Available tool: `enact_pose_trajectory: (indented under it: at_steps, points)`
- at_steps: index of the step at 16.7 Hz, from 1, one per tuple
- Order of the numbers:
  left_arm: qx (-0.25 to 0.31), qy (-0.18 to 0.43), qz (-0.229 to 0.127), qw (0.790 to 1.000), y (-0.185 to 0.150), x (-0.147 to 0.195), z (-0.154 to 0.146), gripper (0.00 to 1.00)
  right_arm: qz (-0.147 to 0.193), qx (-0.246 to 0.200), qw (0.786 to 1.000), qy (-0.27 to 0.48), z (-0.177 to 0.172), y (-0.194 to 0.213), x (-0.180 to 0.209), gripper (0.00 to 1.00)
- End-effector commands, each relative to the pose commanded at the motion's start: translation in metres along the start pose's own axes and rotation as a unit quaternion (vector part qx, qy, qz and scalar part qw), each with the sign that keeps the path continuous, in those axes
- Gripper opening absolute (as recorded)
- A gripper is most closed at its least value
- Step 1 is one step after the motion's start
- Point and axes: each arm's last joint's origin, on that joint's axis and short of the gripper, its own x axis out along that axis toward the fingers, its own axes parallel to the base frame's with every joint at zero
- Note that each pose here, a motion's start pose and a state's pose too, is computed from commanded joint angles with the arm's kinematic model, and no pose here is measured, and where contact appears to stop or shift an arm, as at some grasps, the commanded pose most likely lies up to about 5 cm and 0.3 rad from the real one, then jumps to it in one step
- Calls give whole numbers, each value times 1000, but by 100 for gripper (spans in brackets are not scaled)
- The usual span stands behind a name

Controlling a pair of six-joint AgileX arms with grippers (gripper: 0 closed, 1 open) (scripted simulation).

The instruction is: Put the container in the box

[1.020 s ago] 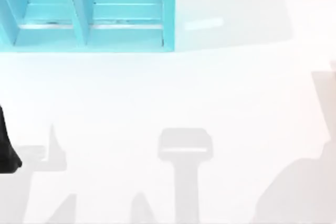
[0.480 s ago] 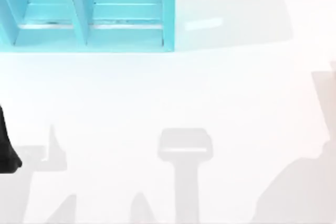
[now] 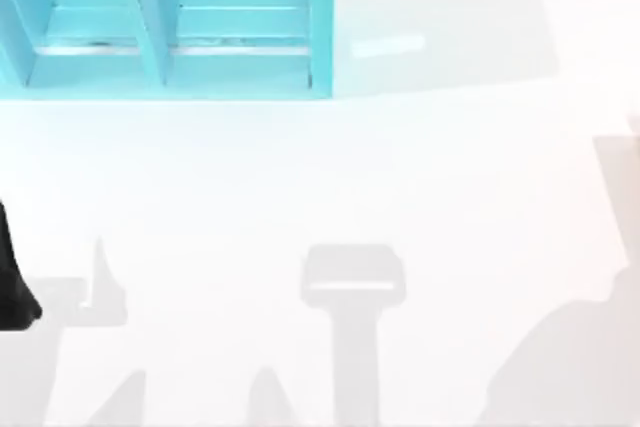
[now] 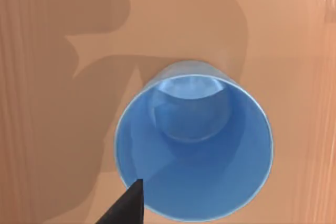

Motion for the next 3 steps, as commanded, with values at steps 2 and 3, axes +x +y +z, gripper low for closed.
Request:
enact_pose_trajectory:
  at_steps: [2,3]
  points:
    - [0,0,0,1000,0,0,0,100,0,0,1000,0,0,0,0,100]
    - [0,0,0,1000,0,0,0,100,0,0,1000,0,0,0,0,100]
